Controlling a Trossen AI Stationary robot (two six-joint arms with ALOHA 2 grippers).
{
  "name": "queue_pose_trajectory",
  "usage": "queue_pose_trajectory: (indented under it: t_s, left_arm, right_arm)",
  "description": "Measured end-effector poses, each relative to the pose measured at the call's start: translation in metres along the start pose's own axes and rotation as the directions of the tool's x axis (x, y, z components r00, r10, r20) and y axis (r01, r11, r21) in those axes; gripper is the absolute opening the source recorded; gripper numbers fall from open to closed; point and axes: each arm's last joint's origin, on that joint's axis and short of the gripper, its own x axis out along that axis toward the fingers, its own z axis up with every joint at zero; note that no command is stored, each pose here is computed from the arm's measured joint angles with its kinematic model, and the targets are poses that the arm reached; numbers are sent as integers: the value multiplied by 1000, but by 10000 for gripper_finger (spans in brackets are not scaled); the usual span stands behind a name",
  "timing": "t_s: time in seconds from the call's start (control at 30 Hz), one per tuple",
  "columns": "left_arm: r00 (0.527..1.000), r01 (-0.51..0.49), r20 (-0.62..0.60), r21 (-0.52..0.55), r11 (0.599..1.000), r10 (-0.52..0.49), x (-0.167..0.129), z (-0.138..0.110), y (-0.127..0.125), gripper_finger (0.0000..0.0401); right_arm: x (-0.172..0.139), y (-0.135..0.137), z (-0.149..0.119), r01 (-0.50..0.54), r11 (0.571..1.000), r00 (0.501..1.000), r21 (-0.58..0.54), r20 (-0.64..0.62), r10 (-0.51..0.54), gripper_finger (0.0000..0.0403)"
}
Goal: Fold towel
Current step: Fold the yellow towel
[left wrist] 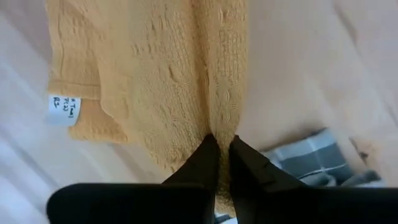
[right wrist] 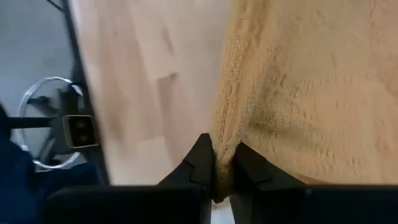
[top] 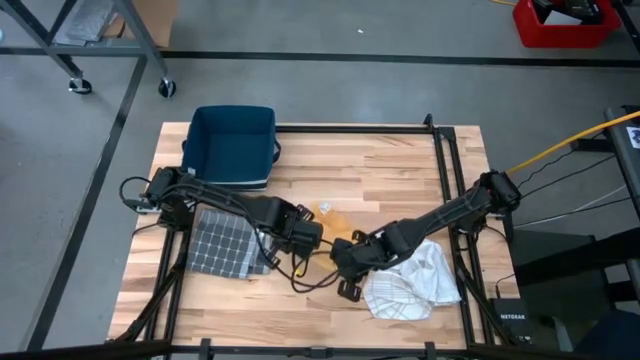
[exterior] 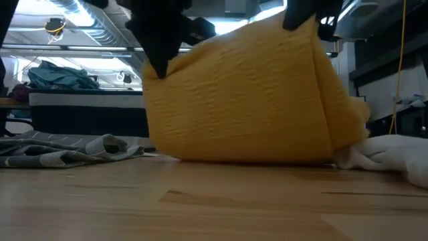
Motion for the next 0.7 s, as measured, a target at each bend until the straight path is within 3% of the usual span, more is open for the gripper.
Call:
queue_pose_trajectory:
  t_s: [0.1,0.23,0.47,0.7]
  left_arm:
    - [1000,-3,25,19,1000,3,-1,4,-5,19]
    - [998,-25,65,42,999,22,-1,8,-1,19]
    - [994,-50,101,-21,999,52,1,4,18,19]
    - [981,-97,160,-81,992,109,2,-1,45,19]
  right_arm:
    - [3,6,-4,-33,999,999,-4,19,33,30]
    - [3,4,-7,3,1000,1000,-10,-4,-3,30]
    - [3,-2,-9,42,999,999,-5,-34,-42,30]
    - [2,-16,-12,160,987,982,9,-102,-158,30]
